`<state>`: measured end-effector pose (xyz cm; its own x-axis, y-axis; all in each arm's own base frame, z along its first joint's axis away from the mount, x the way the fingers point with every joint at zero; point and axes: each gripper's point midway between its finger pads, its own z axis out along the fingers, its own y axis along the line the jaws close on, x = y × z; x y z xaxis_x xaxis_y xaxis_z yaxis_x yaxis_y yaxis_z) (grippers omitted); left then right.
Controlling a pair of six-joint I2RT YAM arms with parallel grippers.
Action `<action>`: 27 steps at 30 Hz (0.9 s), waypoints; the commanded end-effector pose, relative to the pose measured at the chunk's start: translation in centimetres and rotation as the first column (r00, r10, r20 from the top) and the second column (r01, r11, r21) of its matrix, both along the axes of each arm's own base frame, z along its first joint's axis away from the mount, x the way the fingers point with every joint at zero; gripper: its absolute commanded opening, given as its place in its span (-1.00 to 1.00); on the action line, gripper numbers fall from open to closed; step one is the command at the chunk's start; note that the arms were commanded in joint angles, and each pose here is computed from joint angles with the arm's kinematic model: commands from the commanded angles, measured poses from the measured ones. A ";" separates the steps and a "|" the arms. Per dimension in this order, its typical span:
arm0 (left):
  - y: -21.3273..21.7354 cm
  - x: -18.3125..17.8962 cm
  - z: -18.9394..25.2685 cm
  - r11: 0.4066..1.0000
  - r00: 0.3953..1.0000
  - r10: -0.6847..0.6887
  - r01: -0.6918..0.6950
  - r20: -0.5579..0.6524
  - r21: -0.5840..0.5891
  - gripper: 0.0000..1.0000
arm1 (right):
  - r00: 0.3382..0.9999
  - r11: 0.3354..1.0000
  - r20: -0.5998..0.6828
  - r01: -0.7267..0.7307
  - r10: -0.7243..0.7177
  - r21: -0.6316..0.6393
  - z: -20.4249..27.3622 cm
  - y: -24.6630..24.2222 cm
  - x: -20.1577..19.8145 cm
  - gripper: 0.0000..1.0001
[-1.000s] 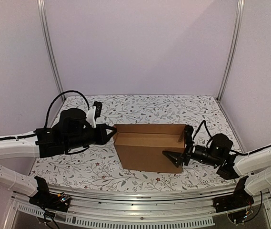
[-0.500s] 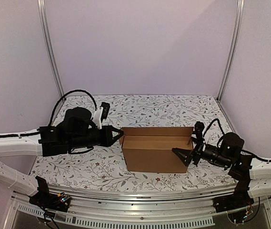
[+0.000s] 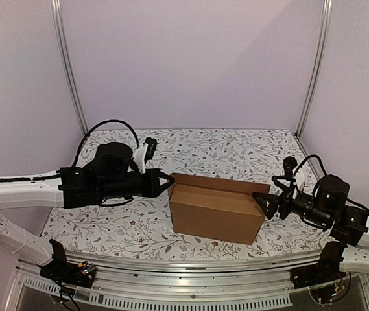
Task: Fold the paper box
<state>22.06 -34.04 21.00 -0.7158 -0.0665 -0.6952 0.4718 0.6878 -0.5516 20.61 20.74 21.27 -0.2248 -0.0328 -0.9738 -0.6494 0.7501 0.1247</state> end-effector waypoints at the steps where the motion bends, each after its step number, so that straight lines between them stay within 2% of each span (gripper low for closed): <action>1: 3.5 -4.2 -10.3 0.943 0.969 -0.004 0.085 -0.247 0.320 -1.00 | 0.990 0.997 -0.117 0.078 -0.081 -0.026 -0.1 -1.5 0.0 0.97; 7: 3.4 -4.2 -10.3 0.943 0.968 0.005 0.079 -0.251 0.324 -1.00 | 0.961 0.987 -0.226 0.163 -0.160 -0.008 1.6 -3.0 -0.2 0.98; 17: 3.4 -4.0 -9.9 0.944 0.967 0.039 0.047 -0.251 0.328 -1.00 | 0.913 0.982 -0.380 0.181 -0.146 0.059 3.8 -3.2 -1.6 0.98; 23: 3.3 -4.0 -9.9 0.945 0.967 0.055 0.031 -0.251 0.327 -1.00 | 0.856 0.976 -0.483 0.216 -0.184 0.011 3.1 -3.7 -2.2 0.98; 27: 3.2 -4.1 -9.8 0.946 0.967 0.051 0.033 -0.248 0.324 -1.00 | 0.824 0.976 -0.530 0.215 -0.200 -0.033 2.1 -3.5 -2.8 0.85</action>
